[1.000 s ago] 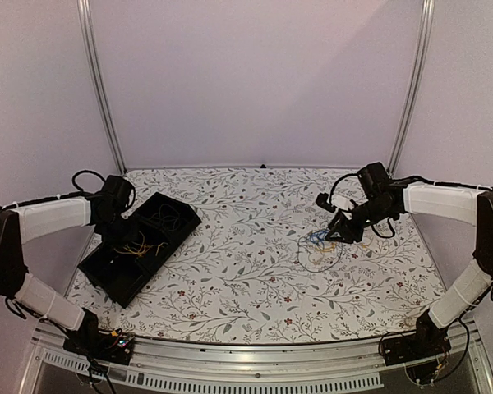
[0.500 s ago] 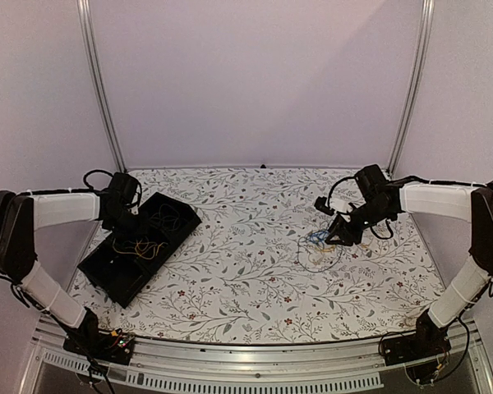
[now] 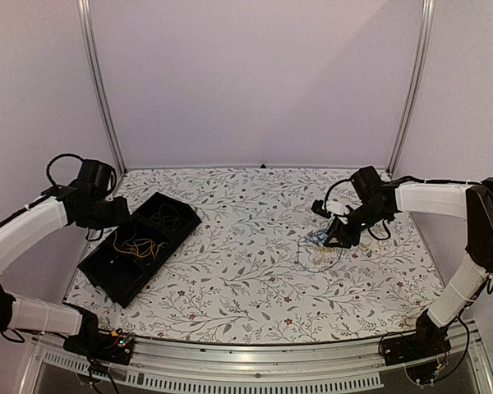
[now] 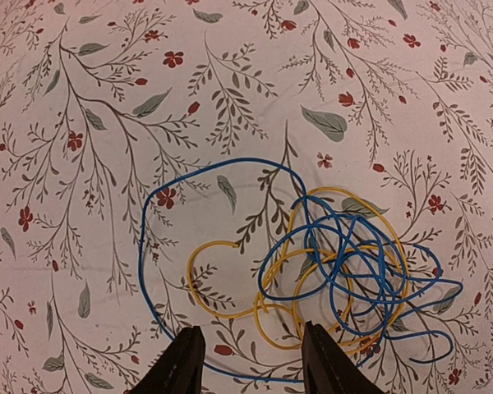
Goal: Untangle the cables
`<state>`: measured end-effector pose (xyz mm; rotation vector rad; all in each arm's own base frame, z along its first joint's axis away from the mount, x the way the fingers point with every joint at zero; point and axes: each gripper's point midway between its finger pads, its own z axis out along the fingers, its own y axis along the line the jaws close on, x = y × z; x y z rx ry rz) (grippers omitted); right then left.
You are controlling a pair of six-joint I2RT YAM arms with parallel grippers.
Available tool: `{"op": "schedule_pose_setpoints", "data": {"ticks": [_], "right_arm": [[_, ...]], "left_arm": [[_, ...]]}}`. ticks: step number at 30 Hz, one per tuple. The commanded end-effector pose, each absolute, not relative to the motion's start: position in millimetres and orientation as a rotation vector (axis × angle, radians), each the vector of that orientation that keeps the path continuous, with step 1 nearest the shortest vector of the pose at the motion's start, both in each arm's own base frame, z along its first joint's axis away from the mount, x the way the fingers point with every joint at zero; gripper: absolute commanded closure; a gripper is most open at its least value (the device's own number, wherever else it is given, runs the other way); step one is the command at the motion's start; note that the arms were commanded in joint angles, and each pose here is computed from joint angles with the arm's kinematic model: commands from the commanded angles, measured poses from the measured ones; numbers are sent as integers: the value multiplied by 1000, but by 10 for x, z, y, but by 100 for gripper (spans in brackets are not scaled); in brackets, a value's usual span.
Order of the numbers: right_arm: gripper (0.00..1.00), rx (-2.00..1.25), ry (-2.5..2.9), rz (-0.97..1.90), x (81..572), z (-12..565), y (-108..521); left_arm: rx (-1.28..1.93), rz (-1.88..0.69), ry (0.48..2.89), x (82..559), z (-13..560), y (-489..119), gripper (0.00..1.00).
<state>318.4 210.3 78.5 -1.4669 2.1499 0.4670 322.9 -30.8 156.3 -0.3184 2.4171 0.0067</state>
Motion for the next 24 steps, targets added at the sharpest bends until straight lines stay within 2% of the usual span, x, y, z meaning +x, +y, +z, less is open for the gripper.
{"op": "schedule_pose_setpoints", "data": {"ticks": [1, 5, 9, 12, 15, 20, 24], "right_arm": [[55, -1498, 2139, 459, 3193, 780, 2172], [55, -1502, 2146, 454, 3188, 762, 2169], [55, -1499, 2147, 441, 3199, 768, 2160], [55, -1499, 2148, 441, 3196, 764, 2157], [55, -1503, 2152, 443, 3193, 748, 2158], [55, -1506, 2156, 442, 3195, 736, 2159], [55, -1506, 2161, 431, 3197, 724, 2146]], "left_arm": [[-410, 146, 2499, 2990, 1285, -41, 43], [-435, 124, 2562, 2971, 1131, -79, 44], [-424, 76, 2617, 2973, 965, -142, 59], [-405, 49, 2625, 3000, 928, -183, 75], [-389, 14, 2602, 3076, 951, -228, 100], [-381, -102, 2528, 3298, 980, -367, 100], [-394, -190, 2521, 3383, 779, -480, 100]]}}
